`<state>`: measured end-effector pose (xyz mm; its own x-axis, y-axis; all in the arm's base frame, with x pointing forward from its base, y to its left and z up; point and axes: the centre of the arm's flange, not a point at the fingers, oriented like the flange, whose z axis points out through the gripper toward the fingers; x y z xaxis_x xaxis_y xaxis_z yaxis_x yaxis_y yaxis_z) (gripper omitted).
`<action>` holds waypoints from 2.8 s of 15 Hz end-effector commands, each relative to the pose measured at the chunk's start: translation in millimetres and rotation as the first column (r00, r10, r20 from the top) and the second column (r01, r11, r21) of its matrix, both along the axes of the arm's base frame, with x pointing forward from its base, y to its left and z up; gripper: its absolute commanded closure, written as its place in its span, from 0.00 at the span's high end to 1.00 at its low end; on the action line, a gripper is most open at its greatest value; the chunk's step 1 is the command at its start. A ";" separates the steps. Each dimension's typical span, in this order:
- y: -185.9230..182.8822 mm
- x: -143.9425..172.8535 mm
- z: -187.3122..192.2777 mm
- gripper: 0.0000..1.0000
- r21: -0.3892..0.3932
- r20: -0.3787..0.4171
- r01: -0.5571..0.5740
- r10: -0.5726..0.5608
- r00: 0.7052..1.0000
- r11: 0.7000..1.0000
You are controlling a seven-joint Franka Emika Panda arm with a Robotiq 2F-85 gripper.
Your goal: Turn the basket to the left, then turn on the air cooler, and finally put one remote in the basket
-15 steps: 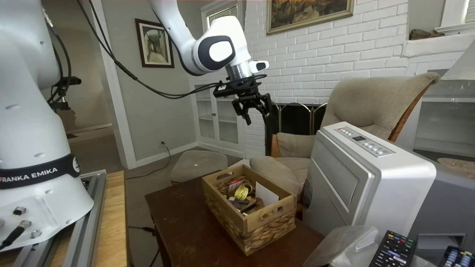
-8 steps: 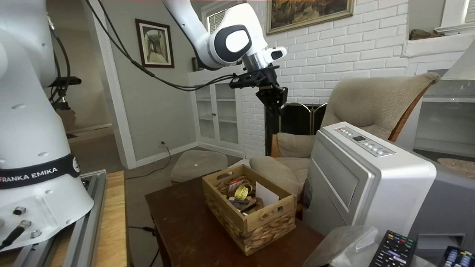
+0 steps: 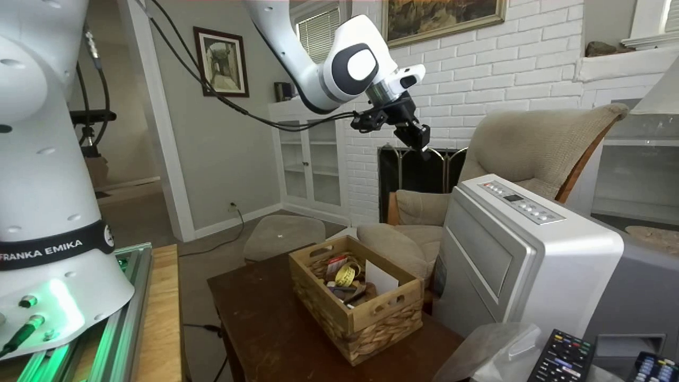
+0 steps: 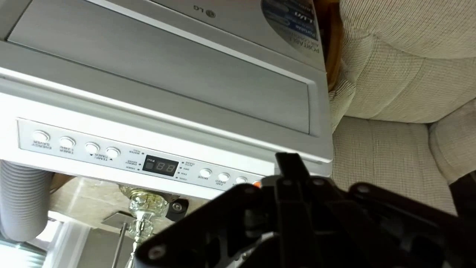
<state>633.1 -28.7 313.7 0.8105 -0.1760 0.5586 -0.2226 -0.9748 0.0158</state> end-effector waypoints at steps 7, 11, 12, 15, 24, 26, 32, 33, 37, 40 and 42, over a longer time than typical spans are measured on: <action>20.7 66.8 -14.8 0.00 -0.043 0.024 0.067 -0.066 0.998 0.997; 19.4 52.5 -14.4 0.01 -0.044 -0.002 0.058 -0.058 0.998 0.997; 19.4 52.9 -13.9 0.01 -0.044 -0.003 0.059 -0.060 0.998 0.997; 21.1 65.1 -16.4 0.00 -0.037 0.003 0.096 -0.096 0.995 0.995; 18.8 134.2 -44.4 0.00 -0.052 -0.031 0.157 -0.159 0.987 0.986; 20.7 144.1 -50.0 0.00 -0.051 -0.011 0.131 -0.132 0.991 0.990; 2.5 166.7 -63.8 0.00 0.031 -0.017 0.040 -0.040 0.999 0.999; -2.2 169.6 -61.1 0.00 0.040 -0.012 0.028 -0.027 1.000 0.999; -17.7 181.2 -63.9 0.00 0.021 0.026 0.004 -0.004 1.000 1.000; -19.1 186.6 -72.0 0.00 -0.003 0.038 0.003 -0.003 0.999 1.000; -16.0 191.8 -79.4 0.00 -0.004 0.044 -0.007 0.008 0.999 1.000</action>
<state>799.1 -45.5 246.5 0.7973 -0.1879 0.5736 -0.2366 -0.9716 0.0106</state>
